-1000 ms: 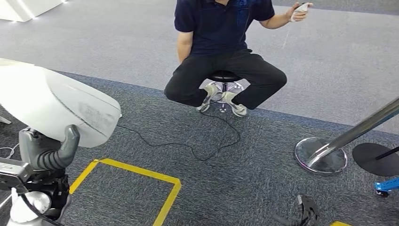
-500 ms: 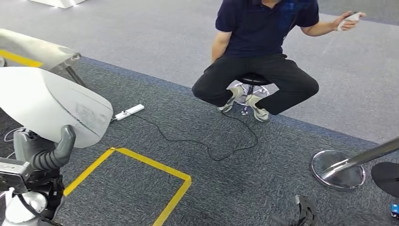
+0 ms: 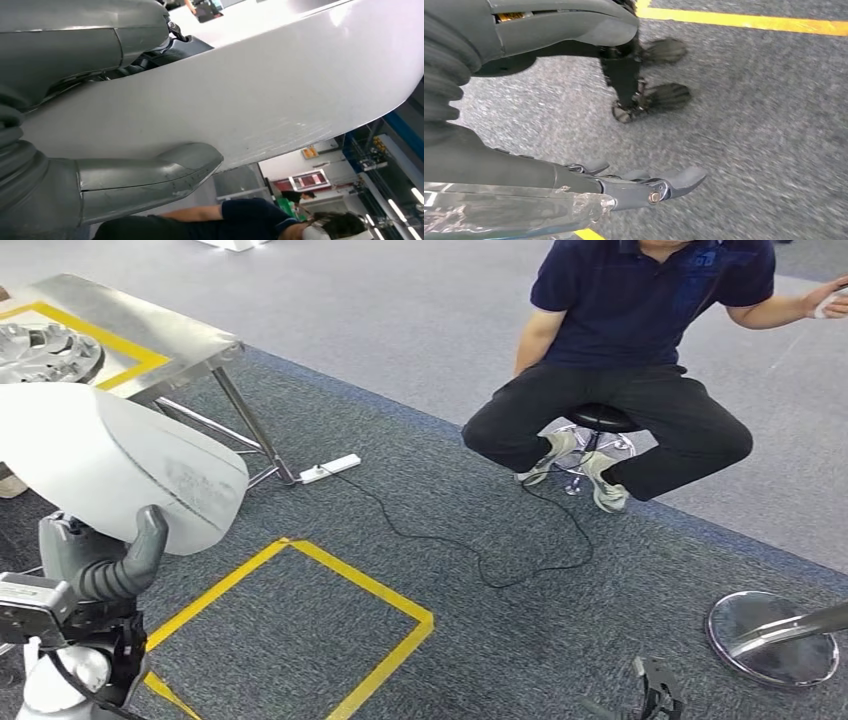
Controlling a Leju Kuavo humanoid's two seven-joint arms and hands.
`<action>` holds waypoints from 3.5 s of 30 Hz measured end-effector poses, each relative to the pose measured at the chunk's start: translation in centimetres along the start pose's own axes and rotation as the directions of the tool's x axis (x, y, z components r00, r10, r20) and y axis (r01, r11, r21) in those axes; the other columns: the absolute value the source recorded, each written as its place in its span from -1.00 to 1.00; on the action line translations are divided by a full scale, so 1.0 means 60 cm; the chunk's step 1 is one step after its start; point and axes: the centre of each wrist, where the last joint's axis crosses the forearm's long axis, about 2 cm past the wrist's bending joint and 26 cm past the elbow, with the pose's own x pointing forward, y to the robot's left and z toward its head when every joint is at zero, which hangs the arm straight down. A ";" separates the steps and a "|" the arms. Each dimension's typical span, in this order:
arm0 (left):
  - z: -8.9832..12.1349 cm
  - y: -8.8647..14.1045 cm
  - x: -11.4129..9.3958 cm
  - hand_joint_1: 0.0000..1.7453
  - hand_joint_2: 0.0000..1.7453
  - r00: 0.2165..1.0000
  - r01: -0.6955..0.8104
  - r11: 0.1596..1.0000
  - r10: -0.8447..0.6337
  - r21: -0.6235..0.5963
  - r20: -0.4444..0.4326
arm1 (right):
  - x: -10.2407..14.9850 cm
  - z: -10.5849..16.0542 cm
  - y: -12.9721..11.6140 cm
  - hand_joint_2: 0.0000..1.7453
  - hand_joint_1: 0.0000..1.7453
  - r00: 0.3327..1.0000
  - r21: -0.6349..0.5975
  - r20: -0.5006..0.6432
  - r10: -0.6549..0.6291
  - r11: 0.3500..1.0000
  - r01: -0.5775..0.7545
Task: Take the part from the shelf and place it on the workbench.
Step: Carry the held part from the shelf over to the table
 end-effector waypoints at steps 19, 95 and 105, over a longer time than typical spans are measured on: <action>0.001 0.003 0.000 1.00 1.00 1.000 0.005 1.000 -0.005 0.017 -0.005 | -0.003 0.000 -0.002 1.00 -1.00 1.000 0.000 -0.006 -0.001 1.000 0.001; -0.003 0.008 0.000 1.00 1.00 0.999 0.052 0.998 -0.052 0.030 0.000 | 0.000 0.000 0.000 1.00 -1.00 1.000 0.003 -0.011 -0.003 1.000 0.003; -0.002 0.009 0.000 1.00 1.00 0.999 0.054 0.998 -0.054 0.032 0.000 | 0.004 0.000 0.000 1.00 -1.00 1.000 0.006 -0.007 -0.011 1.000 0.011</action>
